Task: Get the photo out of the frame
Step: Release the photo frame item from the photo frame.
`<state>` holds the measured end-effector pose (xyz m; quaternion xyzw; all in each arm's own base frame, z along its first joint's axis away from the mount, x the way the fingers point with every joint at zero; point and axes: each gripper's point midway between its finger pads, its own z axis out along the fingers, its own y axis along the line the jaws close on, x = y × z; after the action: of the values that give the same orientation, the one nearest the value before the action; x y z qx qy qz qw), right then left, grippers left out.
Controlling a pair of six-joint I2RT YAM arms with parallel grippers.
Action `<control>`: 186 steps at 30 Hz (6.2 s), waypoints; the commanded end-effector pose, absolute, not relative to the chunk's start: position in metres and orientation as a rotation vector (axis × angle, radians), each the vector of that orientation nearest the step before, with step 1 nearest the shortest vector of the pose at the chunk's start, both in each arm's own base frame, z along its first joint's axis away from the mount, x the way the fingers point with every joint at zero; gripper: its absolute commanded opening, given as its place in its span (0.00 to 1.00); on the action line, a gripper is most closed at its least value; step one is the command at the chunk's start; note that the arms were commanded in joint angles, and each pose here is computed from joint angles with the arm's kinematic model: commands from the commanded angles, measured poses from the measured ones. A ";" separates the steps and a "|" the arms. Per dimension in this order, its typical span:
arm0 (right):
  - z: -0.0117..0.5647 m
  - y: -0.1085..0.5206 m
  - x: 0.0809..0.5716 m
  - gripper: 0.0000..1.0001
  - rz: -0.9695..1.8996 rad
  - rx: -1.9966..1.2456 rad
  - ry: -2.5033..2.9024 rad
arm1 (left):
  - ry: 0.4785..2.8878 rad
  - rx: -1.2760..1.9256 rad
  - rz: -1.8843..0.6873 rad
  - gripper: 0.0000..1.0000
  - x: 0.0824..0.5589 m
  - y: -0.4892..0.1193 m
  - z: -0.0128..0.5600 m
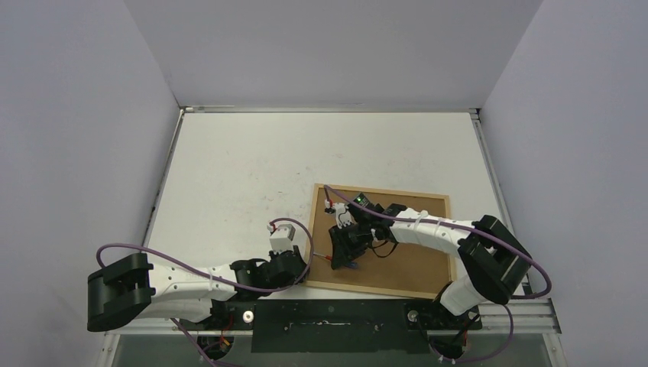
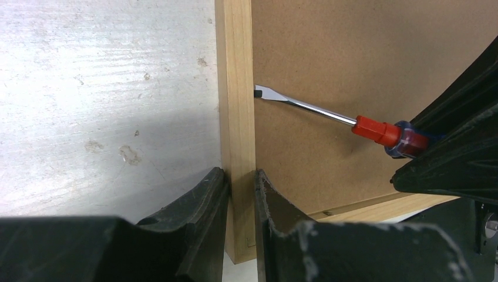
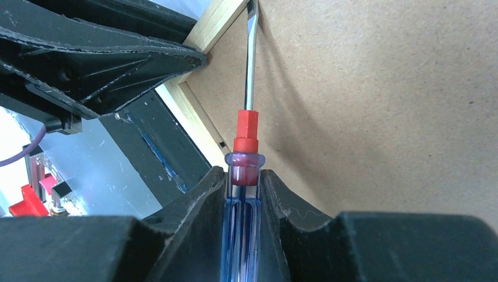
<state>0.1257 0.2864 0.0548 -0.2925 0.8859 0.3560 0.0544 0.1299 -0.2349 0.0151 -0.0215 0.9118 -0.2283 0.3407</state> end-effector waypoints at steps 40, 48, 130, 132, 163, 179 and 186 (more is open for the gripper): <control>0.152 0.408 0.157 0.00 1.103 -1.184 2.333 | 2.530 0.076 -0.375 0.00 0.102 -0.184 -0.039; 0.163 0.417 0.163 0.00 1.075 -1.222 2.293 | 2.525 0.073 -0.385 0.00 0.102 -0.184 -0.040; 0.131 0.342 0.195 0.00 0.915 -0.766 2.509 | 2.513 -0.067 -0.370 0.00 0.103 -0.172 -0.031; 0.124 0.339 0.192 0.00 0.896 -0.786 2.534 | 2.513 -0.068 -0.368 0.00 0.104 -0.172 -0.031; 0.096 0.345 0.167 0.00 0.920 -0.890 2.596 | 2.519 -0.067 -0.365 0.00 0.103 -0.172 -0.031; 0.115 0.359 0.168 0.00 0.977 -0.896 2.545 | 2.521 -0.064 -0.364 0.00 0.103 -0.172 -0.032; 0.134 0.383 0.168 0.00 0.917 -0.980 2.492 | 2.522 -0.057 -0.373 0.00 0.102 -0.175 -0.033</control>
<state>0.1627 0.3372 0.0909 -0.3036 0.9070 0.2735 0.1022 0.1360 -0.2177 0.0138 -0.0833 0.8986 -0.2354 0.3608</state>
